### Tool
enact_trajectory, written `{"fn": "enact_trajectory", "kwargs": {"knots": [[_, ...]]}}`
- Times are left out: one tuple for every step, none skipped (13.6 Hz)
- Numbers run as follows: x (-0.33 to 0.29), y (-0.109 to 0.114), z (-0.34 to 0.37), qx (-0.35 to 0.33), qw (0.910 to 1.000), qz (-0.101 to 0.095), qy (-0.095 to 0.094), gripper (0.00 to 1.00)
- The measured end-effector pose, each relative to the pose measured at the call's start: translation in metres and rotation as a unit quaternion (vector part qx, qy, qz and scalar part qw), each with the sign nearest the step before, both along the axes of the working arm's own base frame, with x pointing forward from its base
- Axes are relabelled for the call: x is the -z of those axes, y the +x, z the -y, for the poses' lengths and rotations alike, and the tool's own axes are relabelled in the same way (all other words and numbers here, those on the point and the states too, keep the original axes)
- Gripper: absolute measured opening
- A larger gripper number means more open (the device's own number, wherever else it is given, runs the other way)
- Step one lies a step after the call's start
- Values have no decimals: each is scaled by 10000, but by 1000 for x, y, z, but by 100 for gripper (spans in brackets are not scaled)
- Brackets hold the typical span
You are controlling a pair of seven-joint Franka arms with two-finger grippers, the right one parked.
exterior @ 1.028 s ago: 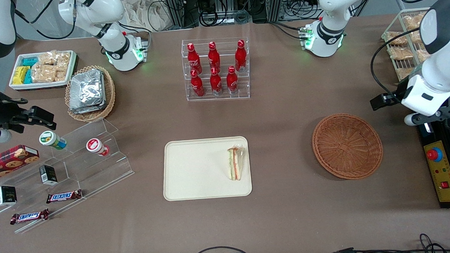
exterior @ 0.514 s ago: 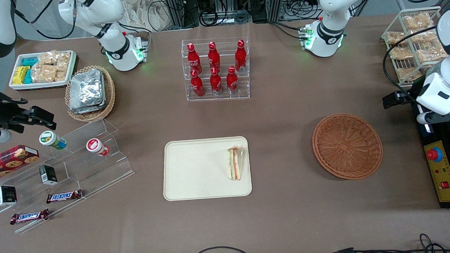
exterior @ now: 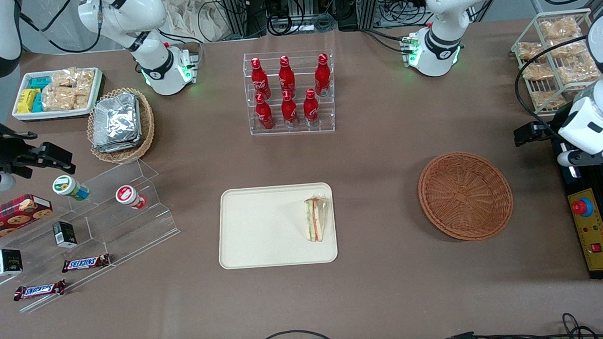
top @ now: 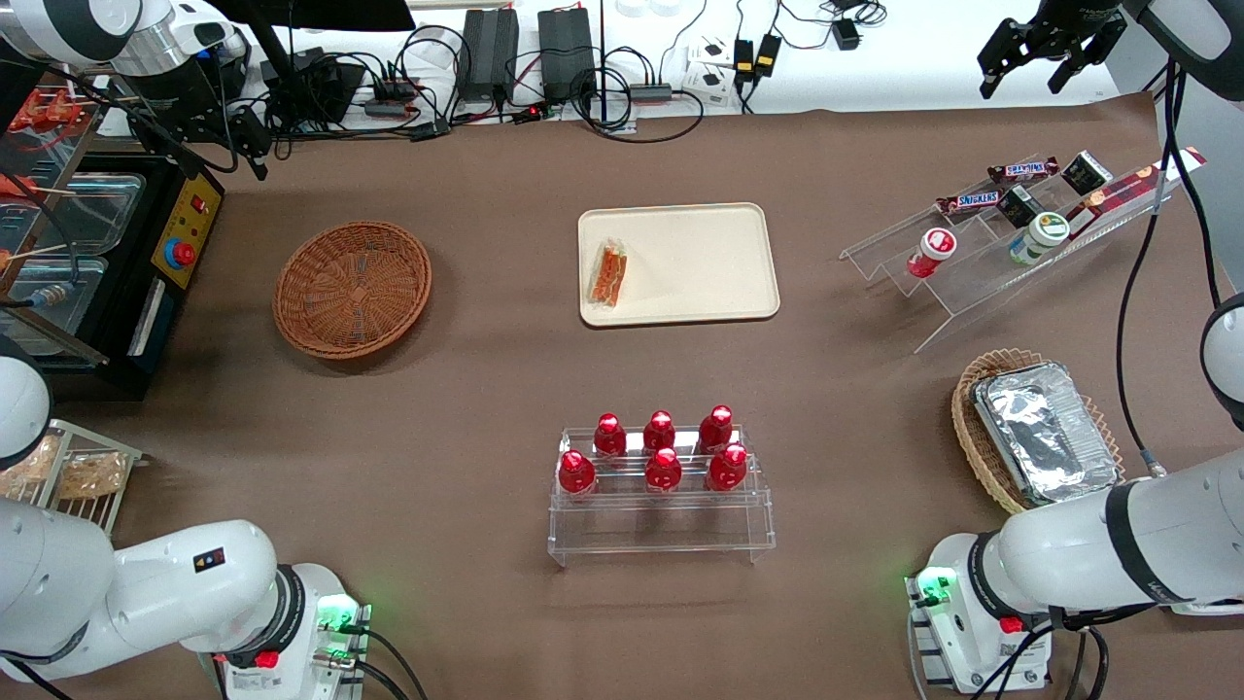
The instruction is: Place sandwich from basket to tray
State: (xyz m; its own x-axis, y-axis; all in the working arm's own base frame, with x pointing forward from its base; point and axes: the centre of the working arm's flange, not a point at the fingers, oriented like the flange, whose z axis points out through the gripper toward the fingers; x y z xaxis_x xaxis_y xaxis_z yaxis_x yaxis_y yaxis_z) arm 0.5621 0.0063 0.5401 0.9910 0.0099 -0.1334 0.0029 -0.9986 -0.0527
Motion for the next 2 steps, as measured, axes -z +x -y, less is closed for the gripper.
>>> {"fn": "enact_trajectory", "kwargs": {"knots": [[-2, 2, 4, 32, 10000, 25, 0, 100], [-3, 4, 9, 76, 10000, 48, -3, 100]]}}
